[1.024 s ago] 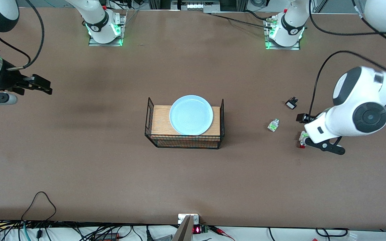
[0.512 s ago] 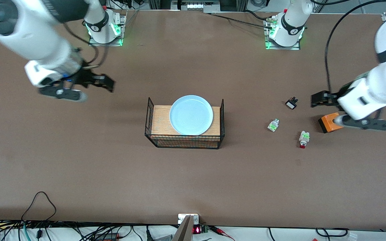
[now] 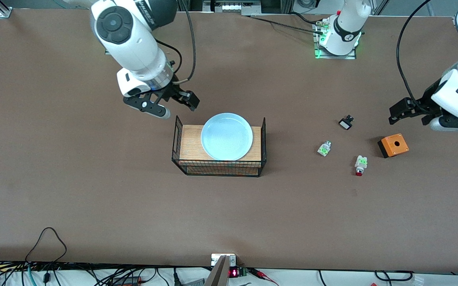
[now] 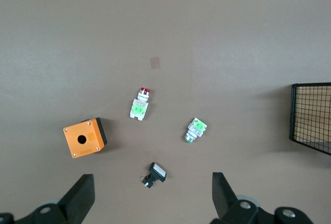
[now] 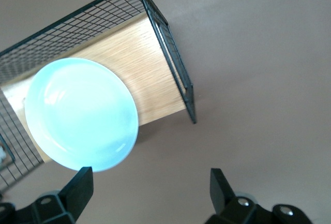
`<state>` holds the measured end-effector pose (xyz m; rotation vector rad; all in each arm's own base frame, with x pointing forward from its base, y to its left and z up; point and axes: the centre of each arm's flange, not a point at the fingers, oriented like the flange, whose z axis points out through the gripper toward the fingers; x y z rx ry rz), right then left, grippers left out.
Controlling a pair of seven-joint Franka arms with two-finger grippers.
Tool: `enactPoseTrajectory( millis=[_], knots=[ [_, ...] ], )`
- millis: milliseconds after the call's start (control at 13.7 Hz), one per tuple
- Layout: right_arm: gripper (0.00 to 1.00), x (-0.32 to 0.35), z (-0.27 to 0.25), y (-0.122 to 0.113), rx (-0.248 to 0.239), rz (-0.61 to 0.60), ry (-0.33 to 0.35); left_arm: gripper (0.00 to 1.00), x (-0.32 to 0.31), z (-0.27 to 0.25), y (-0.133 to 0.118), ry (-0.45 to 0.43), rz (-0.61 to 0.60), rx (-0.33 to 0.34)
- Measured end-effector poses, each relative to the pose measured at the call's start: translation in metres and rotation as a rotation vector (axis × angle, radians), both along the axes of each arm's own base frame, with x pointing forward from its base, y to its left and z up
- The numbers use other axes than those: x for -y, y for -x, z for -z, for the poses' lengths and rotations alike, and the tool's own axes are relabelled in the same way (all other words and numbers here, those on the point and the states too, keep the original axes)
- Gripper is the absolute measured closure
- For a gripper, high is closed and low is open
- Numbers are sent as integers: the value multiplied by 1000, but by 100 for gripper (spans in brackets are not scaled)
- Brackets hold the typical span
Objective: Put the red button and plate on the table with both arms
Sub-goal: 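Raise the left gripper while the right gripper reaches the plate rim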
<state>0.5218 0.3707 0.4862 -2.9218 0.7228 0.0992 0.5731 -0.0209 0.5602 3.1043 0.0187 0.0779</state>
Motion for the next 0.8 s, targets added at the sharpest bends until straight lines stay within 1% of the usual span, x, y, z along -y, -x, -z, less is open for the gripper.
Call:
enactPoseTrajectory(
  millis=[293, 366, 512, 659, 805],
  knots=[
    [0, -17, 45, -9, -9, 86, 20, 0, -1, 5, 4, -24, 8, -31],
    [0, -20, 57, -13, -9, 113, 23, 0, 1, 7, 7, -30, 13, -51],
    [0, -28, 77, -19, 7, 154, 19, 0, -3, 14, 10, -37, 8, -85],
    [0, -40, 93, -21, 19, 201, 15, 0, -10, 15, 10, -37, -4, -89],
    [0, -56, 109, -20, 20, 232, 18, 0, -12, 11, 9, -37, -9, -81]
  ],
)
